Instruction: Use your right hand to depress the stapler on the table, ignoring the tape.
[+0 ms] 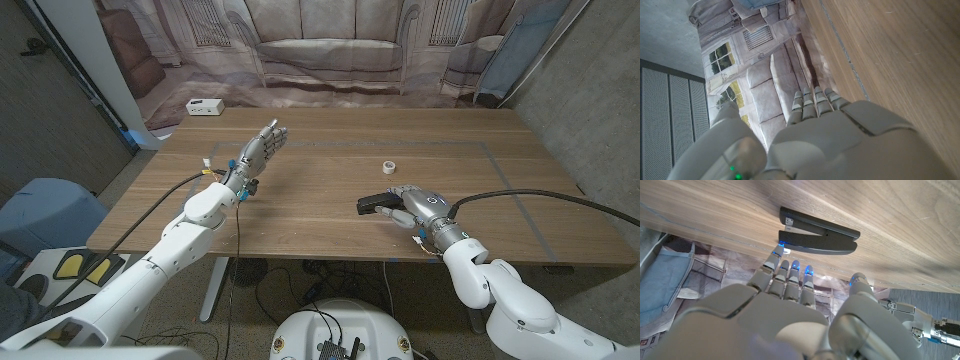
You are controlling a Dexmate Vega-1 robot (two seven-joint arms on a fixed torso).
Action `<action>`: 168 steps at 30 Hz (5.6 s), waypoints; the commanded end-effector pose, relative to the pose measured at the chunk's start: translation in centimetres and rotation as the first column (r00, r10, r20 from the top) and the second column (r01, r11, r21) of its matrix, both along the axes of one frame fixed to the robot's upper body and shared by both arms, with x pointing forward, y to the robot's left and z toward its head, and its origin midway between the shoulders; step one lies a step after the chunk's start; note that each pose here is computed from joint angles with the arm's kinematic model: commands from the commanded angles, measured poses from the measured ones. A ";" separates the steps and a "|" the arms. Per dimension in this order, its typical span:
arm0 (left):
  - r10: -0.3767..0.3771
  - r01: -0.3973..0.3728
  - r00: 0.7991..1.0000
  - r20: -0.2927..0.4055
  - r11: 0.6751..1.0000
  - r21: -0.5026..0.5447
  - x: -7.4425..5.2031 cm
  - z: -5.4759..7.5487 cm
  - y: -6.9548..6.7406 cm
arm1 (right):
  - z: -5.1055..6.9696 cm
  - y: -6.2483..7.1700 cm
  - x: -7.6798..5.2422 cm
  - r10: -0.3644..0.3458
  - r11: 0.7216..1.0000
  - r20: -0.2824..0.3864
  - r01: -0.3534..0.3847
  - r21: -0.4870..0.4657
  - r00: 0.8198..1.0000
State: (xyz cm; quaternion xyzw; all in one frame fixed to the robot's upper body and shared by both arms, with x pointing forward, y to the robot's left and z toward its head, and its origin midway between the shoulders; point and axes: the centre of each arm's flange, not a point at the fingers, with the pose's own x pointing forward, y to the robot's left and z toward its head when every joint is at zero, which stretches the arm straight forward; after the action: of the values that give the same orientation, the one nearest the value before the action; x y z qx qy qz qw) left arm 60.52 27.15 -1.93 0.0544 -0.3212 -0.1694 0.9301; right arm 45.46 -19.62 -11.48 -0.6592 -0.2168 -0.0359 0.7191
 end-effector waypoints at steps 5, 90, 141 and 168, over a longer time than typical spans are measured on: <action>0.004 -0.004 1.000 -0.016 1.000 0.001 0.2 -0.6 0.2 | -0.4 0.2 0.9 0.001 1.000 -0.036 -0.001 0.007 0.999; 0.006 -0.008 0.999 -0.032 0.999 -0.034 0.4 -1.8 0.8 | 0.9 1.2 2.6 -0.033 0.995 -0.177 0.015 -0.101 0.984; 0.008 -0.009 0.999 -0.052 1.000 -0.024 1.2 -1.7 0.3 | -0.8 0.5 4.1 -0.062 0.997 -0.309 0.044 -0.063 0.949; 0.011 -0.012 0.999 -0.046 1.000 -0.018 1.1 -1.4 0.4 | -0.2 0.5 3.7 -0.063 0.997 -0.284 0.048 -0.059 0.957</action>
State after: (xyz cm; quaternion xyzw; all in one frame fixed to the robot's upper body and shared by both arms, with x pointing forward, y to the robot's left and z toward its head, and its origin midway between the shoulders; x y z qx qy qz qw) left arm 61.71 27.57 -3.56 0.0435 -0.2968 -0.1621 0.9401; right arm 49.75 -19.26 -12.08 -0.6814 -0.0834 0.0519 0.7252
